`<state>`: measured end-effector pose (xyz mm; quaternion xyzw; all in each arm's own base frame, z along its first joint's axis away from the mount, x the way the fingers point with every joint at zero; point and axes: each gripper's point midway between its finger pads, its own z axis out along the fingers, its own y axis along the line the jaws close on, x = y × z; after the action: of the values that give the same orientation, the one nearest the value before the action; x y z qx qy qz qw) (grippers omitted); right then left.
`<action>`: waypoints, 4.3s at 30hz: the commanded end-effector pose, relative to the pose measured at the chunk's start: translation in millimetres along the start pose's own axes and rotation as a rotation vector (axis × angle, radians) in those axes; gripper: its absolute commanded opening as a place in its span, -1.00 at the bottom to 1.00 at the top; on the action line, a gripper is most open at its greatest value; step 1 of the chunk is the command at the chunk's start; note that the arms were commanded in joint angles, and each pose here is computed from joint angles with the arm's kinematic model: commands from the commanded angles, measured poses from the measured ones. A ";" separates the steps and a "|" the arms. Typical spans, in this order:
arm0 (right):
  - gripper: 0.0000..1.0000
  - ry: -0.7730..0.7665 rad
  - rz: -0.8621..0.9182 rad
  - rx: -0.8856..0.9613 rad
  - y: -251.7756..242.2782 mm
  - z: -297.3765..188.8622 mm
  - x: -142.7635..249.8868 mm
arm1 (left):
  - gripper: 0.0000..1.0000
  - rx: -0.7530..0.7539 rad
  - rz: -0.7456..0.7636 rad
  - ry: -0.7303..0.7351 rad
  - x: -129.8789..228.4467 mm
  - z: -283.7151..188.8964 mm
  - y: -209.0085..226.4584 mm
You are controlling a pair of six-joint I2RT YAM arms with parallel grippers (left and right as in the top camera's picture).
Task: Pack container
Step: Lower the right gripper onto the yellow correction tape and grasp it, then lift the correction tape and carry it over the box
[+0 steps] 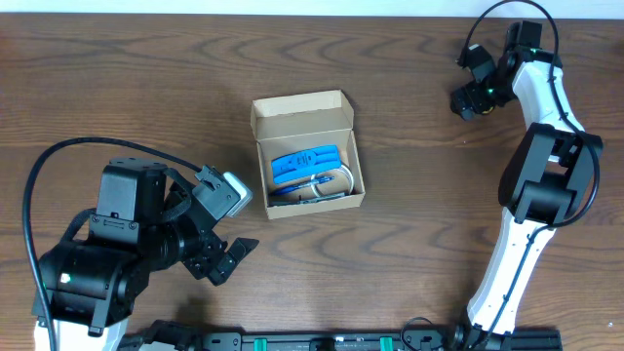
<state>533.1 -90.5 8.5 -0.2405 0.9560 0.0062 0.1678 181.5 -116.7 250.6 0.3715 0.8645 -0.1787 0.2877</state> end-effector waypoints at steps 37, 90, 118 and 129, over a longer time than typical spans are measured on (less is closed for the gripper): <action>-0.19 0.090 0.100 0.036 -6.0 -2.5 18.4 | 0.90 -0.001 0.024 -0.028 -7.4 -6.9 -1.3; -0.78 -0.024 0.096 -0.149 90.1 -103.3 -84.3 | 0.90 -0.001 0.024 -0.029 -7.5 -6.9 -1.2; -0.78 0.187 -0.690 -0.425 418.2 -143.7 -74.5 | 0.90 -0.001 0.024 -0.029 -7.5 -6.9 -1.2; -0.77 0.269 -0.886 -0.392 403.8 -100.2 -52.6 | 0.90 -0.001 0.024 -0.029 -7.5 -6.9 -1.2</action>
<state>351.6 292.3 101.4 -0.6191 0.7774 0.1106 -0.0139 181.5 -116.7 250.6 0.3715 0.8645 -0.1787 0.2877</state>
